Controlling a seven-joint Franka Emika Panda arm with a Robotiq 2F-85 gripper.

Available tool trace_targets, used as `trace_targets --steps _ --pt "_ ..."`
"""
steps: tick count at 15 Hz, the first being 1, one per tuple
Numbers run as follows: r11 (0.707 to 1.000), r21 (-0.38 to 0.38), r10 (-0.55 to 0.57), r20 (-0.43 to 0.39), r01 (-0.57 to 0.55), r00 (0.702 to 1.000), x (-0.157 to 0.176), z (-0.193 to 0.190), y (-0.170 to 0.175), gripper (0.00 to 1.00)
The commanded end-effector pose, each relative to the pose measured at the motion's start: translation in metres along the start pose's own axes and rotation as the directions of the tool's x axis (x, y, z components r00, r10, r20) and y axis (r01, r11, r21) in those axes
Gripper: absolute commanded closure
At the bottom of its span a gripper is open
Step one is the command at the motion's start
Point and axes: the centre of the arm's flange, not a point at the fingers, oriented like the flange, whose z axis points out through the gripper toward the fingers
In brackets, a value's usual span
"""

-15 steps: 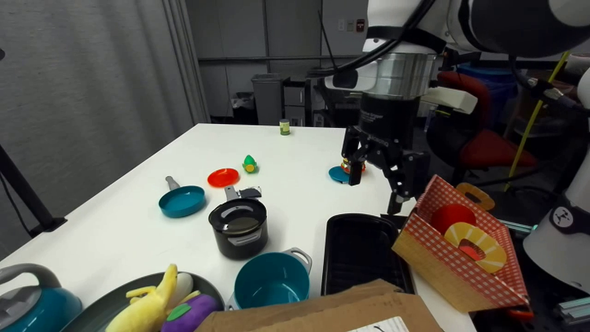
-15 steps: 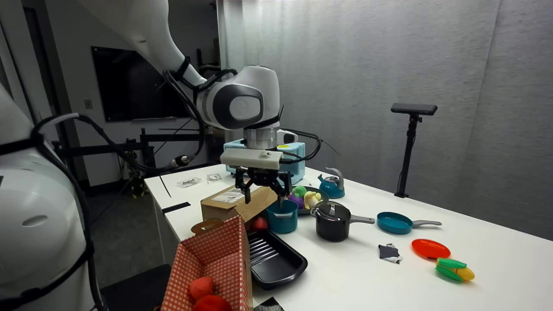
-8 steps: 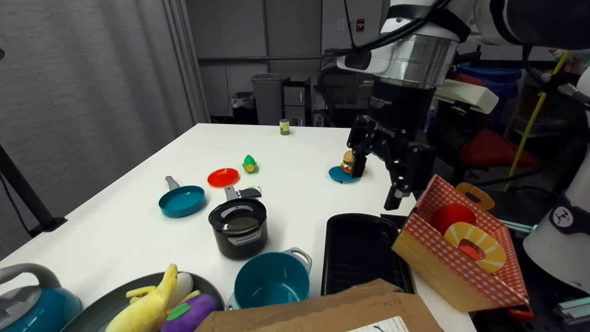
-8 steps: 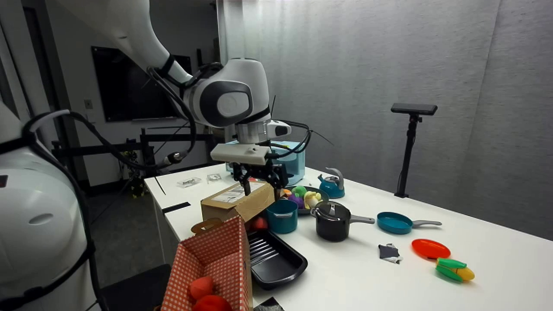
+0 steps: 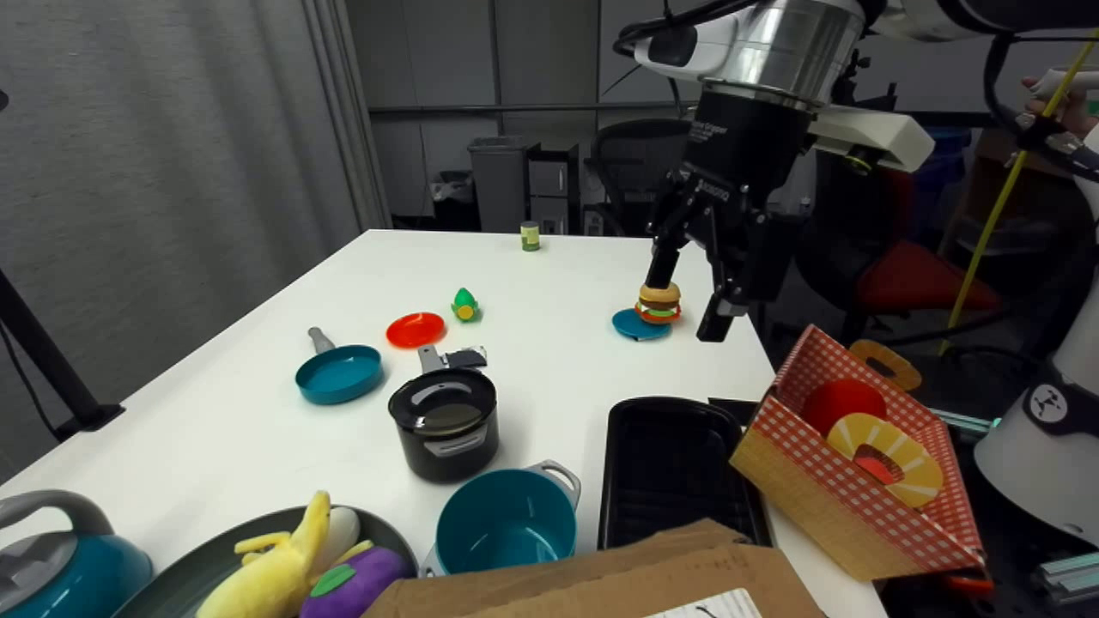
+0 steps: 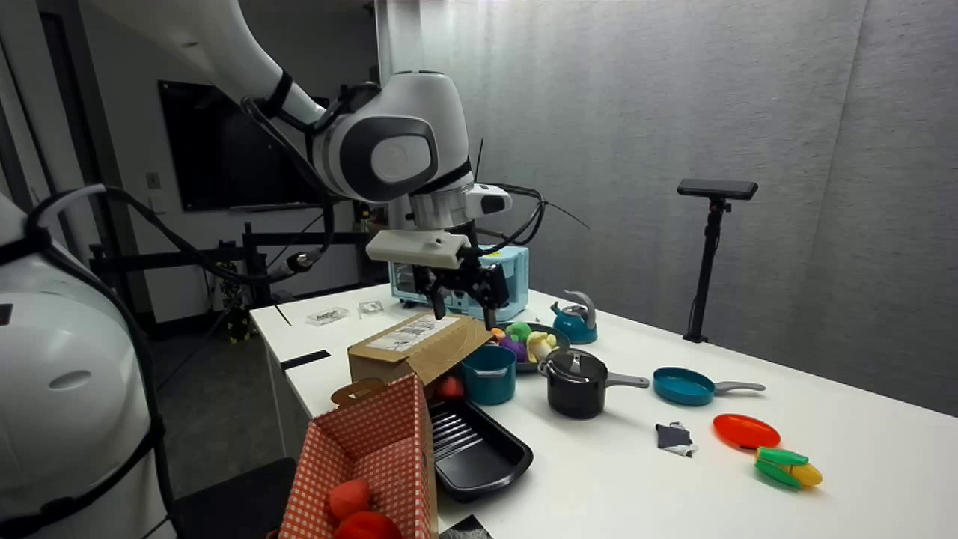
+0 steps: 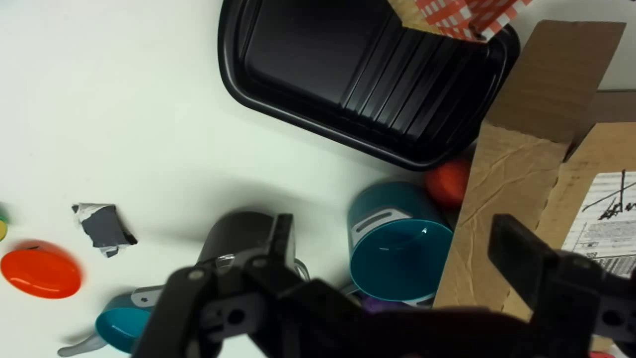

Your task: Cover the silver pot with the black lid

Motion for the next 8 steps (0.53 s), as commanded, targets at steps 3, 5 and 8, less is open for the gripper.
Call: trace_targets --steps 3,5,8 --pt "0.999 -0.007 0.033 -0.029 -0.033 0.999 -0.011 -0.025 0.009 0.0" --pt "0.999 0.004 0.04 -0.017 -0.04 0.999 -0.014 -0.029 0.011 0.0" --pt "1.0 0.005 0.031 -0.017 -0.031 0.999 -0.005 -0.015 0.011 0.0"
